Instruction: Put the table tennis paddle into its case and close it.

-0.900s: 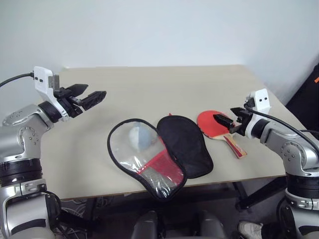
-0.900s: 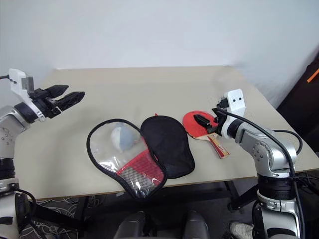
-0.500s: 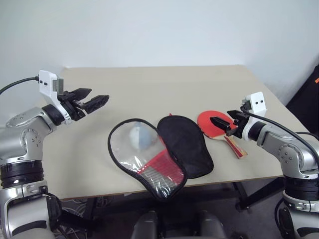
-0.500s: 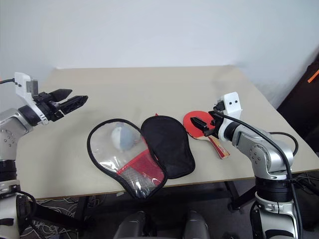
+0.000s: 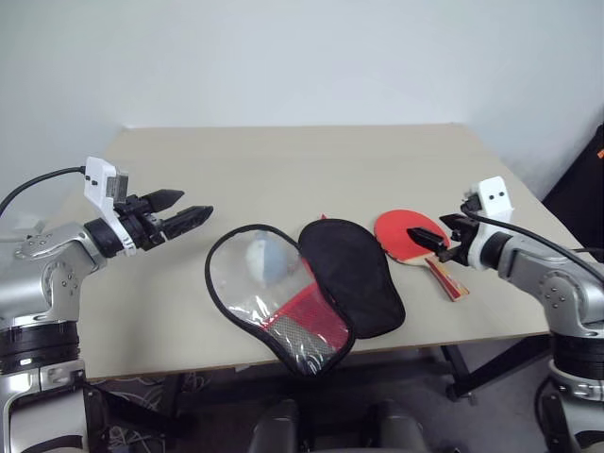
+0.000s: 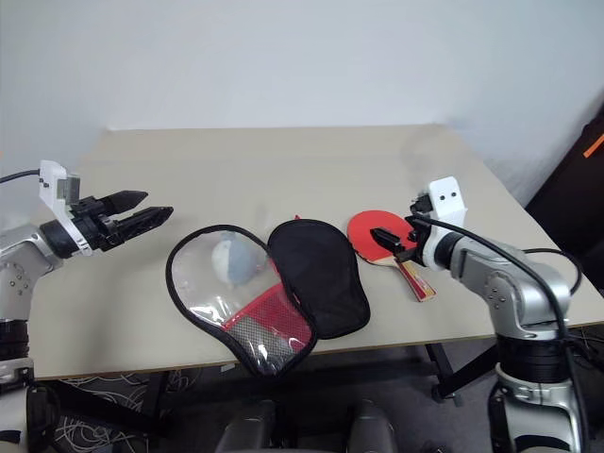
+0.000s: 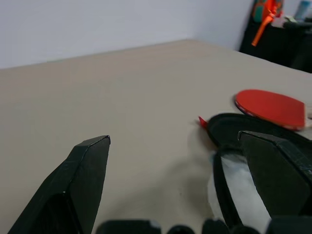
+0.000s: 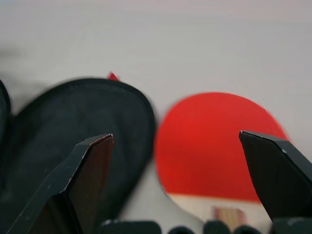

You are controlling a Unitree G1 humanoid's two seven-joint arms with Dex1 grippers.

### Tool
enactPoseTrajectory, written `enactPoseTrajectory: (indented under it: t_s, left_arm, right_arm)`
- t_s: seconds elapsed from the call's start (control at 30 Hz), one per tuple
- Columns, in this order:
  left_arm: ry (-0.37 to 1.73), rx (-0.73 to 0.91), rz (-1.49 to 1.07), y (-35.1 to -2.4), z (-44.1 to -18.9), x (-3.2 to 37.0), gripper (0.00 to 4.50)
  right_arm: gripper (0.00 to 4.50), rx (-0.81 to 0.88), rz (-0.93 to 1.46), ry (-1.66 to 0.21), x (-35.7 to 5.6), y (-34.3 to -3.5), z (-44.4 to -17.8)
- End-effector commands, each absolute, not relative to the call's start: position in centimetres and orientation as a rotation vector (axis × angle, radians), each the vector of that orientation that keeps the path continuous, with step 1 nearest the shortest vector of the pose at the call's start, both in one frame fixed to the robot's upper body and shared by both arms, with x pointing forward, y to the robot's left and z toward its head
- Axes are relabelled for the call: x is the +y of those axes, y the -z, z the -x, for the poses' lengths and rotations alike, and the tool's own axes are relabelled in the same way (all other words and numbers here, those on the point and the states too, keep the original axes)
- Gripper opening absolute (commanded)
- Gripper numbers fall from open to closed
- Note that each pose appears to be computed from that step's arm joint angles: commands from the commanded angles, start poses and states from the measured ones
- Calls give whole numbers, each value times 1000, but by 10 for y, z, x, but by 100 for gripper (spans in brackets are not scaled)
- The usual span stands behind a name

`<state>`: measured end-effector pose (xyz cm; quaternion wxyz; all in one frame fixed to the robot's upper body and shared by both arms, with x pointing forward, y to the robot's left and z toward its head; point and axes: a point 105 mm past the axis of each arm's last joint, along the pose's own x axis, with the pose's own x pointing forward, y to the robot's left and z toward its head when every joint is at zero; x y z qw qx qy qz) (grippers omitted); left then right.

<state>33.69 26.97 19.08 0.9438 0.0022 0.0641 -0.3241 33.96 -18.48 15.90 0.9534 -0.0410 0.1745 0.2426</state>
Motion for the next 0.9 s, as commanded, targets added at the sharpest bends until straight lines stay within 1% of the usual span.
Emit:
enactPoseTrajectory:
  t_s: [0.03, 0.13, 0.3, 0.43, 0.57, 0.7, 0.77, 0.87, 0.9]
  left_arm:
    - [716, 87, -70, -207, -334, 263, 448]
    - [764, 89, -85, -207, -330, 256, 448]
    - [793, 98, -69, -203, -323, 251, 448]
    - [816, 108, -42, -200, -320, 244, 448]
    - [826, 104, -42, -201, -321, 239, 448]
    - [827, 104, -47, -201, -322, 239, 448]
    - [829, 104, -47, -202, -323, 239, 448]
    - [830, 101, -48, -202, -325, 238, 448]
    - [830, 100, -51, -202, -326, 238, 450]
  right_arm:
    - [450, 345, 128, -487, -199, -171, -338]
    - [450, 369, 172, -495, -204, -168, -342]
    - [450, 451, 173, -412, -213, -150, -353]
    - [450, 516, 190, -379, -213, -123, -354]
    - [450, 577, 206, -340, -224, -92, -350]
    - [450, 631, 193, -330, -231, -69, -340]
    - [450, 645, 191, -315, -235, -62, -337]
    - [450, 645, 175, -307, -236, -59, -335]
    - [433, 640, 167, -302, -236, -58, -335]
